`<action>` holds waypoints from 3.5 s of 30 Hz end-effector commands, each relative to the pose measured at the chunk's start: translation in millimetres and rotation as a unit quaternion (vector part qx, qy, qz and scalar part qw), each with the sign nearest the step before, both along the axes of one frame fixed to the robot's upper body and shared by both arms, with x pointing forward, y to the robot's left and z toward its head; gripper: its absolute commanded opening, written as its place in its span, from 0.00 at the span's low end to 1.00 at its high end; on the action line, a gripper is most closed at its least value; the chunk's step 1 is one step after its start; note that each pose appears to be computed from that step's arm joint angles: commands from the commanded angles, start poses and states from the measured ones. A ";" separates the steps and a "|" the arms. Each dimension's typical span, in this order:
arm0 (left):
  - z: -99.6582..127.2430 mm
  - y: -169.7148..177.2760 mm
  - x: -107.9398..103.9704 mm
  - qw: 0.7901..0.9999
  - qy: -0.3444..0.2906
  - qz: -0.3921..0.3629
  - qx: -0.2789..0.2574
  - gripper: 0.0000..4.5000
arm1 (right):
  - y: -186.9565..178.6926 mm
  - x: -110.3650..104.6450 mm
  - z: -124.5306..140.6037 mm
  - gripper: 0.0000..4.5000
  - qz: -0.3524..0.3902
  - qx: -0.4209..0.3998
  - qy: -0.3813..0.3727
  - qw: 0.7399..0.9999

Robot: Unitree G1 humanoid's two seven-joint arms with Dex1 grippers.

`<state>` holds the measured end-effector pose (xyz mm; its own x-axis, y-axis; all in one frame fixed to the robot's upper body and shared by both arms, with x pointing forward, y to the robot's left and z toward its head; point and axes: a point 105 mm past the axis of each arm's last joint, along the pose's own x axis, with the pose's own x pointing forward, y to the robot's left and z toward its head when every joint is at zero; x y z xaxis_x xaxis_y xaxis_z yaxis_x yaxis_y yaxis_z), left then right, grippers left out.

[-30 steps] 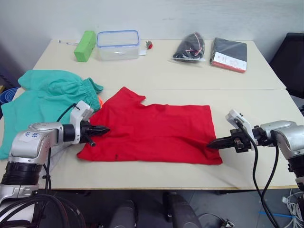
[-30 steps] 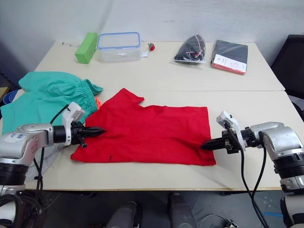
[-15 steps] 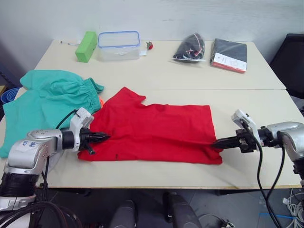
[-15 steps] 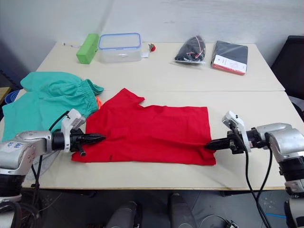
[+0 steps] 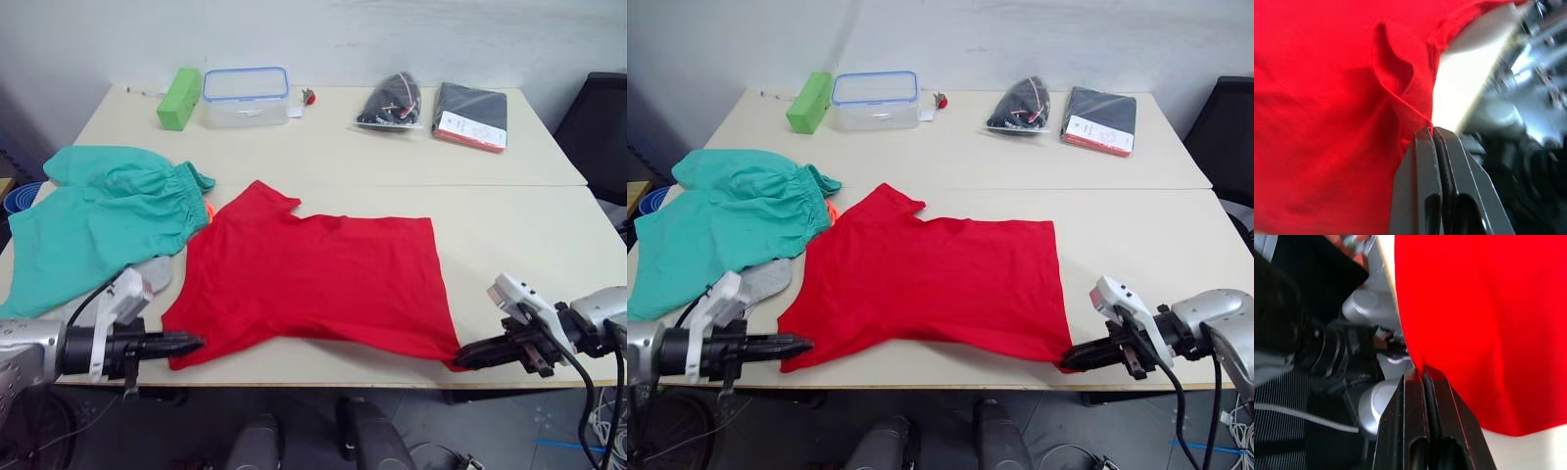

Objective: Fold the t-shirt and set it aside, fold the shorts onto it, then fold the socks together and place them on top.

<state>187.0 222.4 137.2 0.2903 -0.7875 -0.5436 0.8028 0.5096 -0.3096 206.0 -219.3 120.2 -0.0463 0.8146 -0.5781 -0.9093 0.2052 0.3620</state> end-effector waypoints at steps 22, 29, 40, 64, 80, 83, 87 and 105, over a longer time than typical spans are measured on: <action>19.6 10.8 109.9 0.985 -0.157 0.071 0.010 0.00 | -10.5 85.8 3.1 0.00 -0.064 -0.009 -0.076 0.995; 4.6 -1.1 116.9 0.987 -0.146 0.057 0.017 0.05 | -7.1 89.2 6.6 0.08 -0.075 0.007 -0.075 0.994; 67.0 2.9 91.9 0.969 -0.236 0.070 -0.024 0.67 | -12.1 82.4 64.0 0.76 -0.141 0.047 -0.209 0.967; -37.7 -9.5 85.3 0.977 -0.180 0.067 0.091 0.00 | 53.7 64.0 -47.7 0.00 -0.144 -0.078 -0.264 0.950; -21.3 15.1 81.1 0.974 -0.192 0.101 0.066 0.00 | -6.9 67.0 1.5 0.00 -0.225 -0.066 -0.284 0.930; -1.1 -4.9 70.2 0.978 -0.198 0.056 0.021 0.00 | 14.5 59.1 17.3 0.00 -0.195 -0.022 -0.293 0.936; 0.4 -10.5 57.6 0.977 -0.203 0.006 0.060 0.00 | 36.3 41.8 23.0 0.00 -0.130 -0.011 -0.321 0.938; -26.7 20.4 49.2 0.924 -0.274 -0.090 0.252 0.99 | 6.4 23.2 -35.0 1.00 -0.009 -0.157 -0.362 0.919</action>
<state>232.3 241.3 110.8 0.4963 -0.5509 -0.6709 0.8681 0.3217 0.3780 227.9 -209.5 91.7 0.4458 0.6216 -0.6441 -0.8882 0.2180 -0.4044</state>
